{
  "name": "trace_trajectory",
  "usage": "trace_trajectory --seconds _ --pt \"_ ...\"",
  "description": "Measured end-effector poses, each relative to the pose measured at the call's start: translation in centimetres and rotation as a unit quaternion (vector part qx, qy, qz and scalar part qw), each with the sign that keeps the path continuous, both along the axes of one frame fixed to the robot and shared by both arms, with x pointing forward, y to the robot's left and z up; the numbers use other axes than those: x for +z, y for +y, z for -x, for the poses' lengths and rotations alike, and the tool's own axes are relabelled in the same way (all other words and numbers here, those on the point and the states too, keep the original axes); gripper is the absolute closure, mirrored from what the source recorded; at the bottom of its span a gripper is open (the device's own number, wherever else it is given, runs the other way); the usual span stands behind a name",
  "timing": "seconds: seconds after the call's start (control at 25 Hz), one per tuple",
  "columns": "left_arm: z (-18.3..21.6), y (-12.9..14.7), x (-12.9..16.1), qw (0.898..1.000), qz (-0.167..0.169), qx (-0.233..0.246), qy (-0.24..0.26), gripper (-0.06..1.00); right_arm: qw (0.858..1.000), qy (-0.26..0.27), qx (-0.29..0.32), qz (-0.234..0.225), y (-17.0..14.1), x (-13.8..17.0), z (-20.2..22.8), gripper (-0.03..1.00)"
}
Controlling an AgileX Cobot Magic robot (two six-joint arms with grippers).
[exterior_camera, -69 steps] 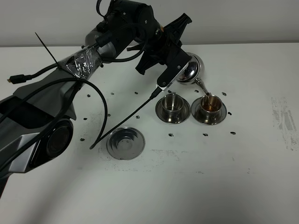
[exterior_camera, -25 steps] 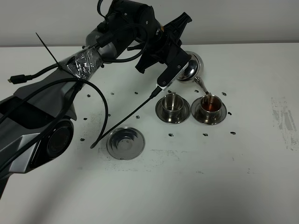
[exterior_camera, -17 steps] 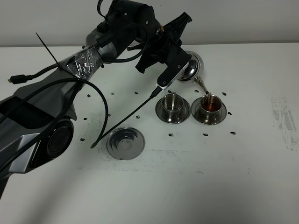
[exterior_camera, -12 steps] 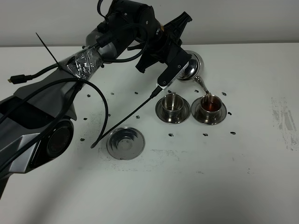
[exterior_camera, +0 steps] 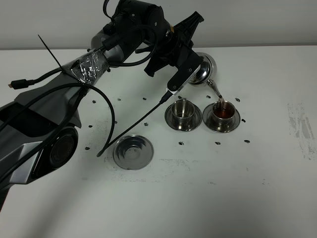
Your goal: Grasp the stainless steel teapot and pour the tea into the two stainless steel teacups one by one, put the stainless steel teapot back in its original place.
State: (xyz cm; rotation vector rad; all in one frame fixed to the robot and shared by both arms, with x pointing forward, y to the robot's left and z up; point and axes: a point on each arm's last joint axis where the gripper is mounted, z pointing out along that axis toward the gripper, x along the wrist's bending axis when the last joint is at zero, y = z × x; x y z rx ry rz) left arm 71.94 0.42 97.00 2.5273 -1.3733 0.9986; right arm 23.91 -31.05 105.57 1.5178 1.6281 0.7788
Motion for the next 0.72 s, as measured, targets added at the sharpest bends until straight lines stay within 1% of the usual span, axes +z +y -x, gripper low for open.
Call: trace_trajectory --seconds 0.72 --pt "-0.01 -0.05 0.03 1.000 0.000 -0.001 -0.003 0.76 1.000 0.000 0.000 0.000 0.00 0.00 0.00 0.38"
